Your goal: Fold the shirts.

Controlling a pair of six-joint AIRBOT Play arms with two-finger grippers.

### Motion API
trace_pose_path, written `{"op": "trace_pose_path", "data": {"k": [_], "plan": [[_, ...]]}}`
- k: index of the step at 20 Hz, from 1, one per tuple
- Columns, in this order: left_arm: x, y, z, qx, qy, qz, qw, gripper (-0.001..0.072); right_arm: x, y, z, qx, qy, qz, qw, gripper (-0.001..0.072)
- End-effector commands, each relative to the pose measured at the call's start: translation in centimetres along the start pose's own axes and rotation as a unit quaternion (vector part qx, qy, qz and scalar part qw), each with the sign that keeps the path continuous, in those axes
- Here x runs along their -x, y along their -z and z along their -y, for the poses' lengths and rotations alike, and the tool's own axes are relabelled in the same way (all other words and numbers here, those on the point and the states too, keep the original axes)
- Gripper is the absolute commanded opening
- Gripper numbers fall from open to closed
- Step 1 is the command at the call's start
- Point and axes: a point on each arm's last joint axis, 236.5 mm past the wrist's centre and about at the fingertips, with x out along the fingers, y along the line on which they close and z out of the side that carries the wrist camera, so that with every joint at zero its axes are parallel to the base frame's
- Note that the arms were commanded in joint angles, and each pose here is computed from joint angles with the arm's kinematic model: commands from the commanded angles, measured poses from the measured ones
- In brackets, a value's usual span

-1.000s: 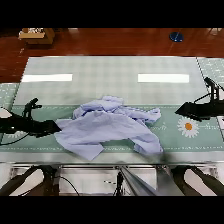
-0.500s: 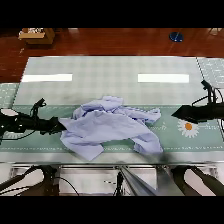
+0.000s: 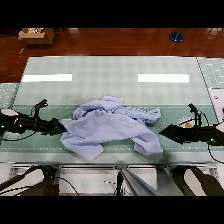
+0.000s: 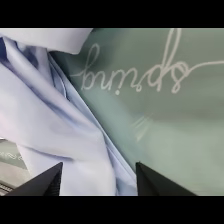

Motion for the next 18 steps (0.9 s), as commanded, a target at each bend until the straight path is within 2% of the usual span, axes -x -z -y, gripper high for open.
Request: {"op": "trace_pose_path", "data": {"k": [1, 7, 11, 12, 14, 15, 18], "plan": [[0.0, 0.4, 0.3, -0.002, 0.006, -0.007, 1.000, 0.0021, -0.8, 0.6, 0.5, -0.024, 0.020, -0.001, 1.000, 0.0533], [0.0, 0.5, 0.4, -0.008, 0.008, -0.010, 1.000, 0.0021, -3.1, -0.3, -0.6, 0.005, 0.067, 0.025, 0.997, 0.0520], [0.0, 0.5, 0.4, -0.022, 0.008, -0.010, 1.000, 0.0021, -6.0, 0.0, 0.1, -0.009, 0.114, 0.014, 0.993, 0.0516], [0.0, 0.5, 0.4, -0.027, 0.008, -0.010, 1.000, 0.0021, -7.1, 0.5, 0.0, -0.012, 0.114, 0.000, 0.993, 0.0446], [0.1, 0.5, 0.4, -0.030, 0.008, -0.009, 0.999, 0.0021, -8.9, 0.7, -0.8, -0.026, 0.099, -0.007, 0.995, 0.0015], [0.2, 0.3, 0.5, -0.032, 0.009, -0.008, 0.999, 0.0021, -9.2, 0.3, -1.9, -0.018, 0.082, 0.001, 0.996, 0.0021], [2.4, -2.1, 2.4, -0.068, 0.009, 0.029, 0.997, 0.0020, -6.2, -2.9, -6.3, 0.086, 0.054, 0.049, 0.994, 0.0021]]}}
